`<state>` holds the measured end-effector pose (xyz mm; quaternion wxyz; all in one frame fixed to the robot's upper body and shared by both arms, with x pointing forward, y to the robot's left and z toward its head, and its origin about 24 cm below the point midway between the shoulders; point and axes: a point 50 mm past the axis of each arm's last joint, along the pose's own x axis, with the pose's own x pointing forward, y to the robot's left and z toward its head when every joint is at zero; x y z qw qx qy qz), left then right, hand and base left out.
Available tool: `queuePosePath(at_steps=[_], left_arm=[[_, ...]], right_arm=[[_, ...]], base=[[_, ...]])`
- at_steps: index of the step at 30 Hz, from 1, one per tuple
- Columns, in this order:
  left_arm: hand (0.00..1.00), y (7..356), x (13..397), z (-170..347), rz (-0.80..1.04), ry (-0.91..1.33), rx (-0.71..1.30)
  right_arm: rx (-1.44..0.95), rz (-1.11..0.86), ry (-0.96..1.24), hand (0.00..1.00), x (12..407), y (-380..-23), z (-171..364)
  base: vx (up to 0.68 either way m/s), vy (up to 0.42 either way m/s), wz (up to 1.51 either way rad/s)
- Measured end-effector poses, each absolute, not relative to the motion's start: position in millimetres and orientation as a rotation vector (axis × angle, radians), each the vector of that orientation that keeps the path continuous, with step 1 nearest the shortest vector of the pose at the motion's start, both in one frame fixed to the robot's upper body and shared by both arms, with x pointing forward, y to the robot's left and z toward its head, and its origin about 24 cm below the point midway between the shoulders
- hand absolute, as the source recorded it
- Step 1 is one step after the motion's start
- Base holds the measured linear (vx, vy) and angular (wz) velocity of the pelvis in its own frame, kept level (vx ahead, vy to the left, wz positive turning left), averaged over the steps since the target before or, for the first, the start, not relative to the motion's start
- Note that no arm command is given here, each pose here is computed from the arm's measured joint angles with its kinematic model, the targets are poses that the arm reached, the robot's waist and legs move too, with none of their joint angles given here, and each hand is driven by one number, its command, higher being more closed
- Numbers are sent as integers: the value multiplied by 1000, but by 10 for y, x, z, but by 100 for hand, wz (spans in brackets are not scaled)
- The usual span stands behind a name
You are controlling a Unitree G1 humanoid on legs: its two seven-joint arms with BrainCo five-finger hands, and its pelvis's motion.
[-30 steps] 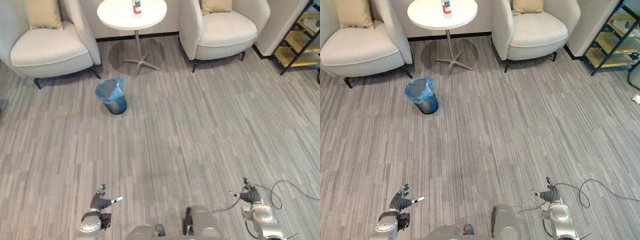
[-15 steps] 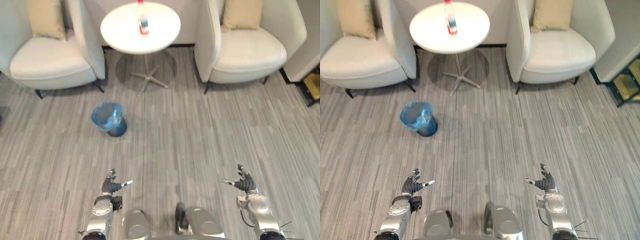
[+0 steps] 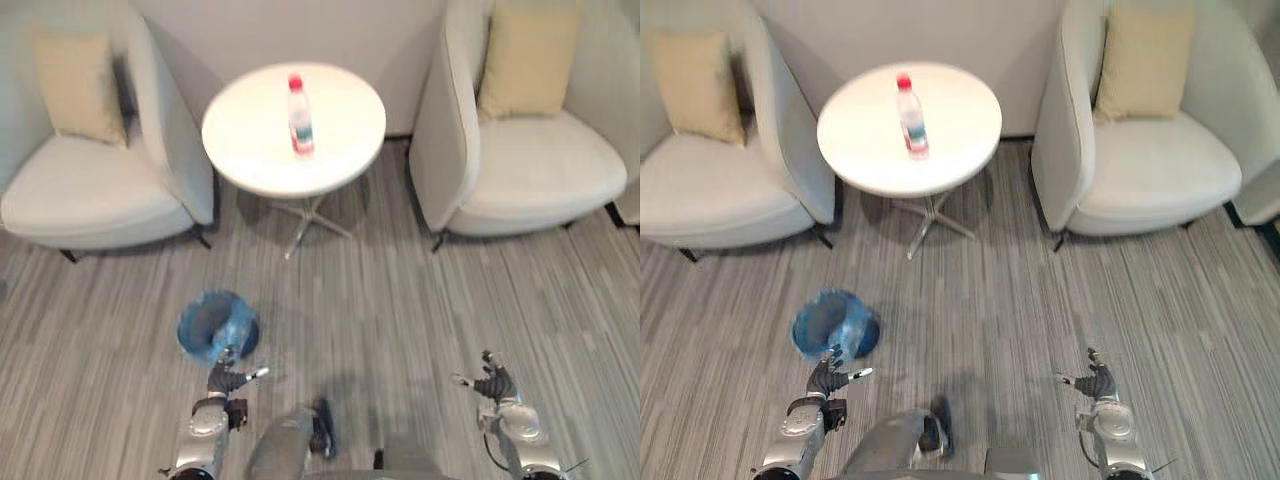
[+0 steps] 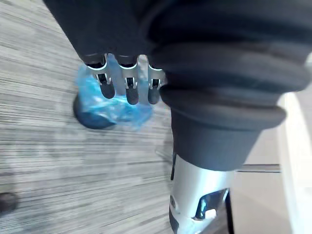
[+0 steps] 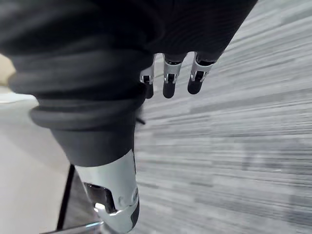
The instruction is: Gather rubbish on tea table into small bin, then transfer packed bag to large trash can.
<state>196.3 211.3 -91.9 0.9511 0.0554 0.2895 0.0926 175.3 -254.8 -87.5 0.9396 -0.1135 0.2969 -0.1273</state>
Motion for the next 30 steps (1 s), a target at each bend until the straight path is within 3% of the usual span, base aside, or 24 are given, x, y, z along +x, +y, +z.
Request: queuePosePath(at_steps=[5,13,30], left_arm=[[0,2098,1932,-963,192,611,108],[0,1890,1796,-1060,174,649,39],[0,2160,1696,-1087,178,691,141]], right_arm=[[-233,-268,674,0,1599,-2591,-976],[-195,-233,539,0,1784,-2397,-802],[-249,-209,514,0,1855,-2319,-752]], base=[[538,-201,88],[421,-218,37],[140,118,-8]])
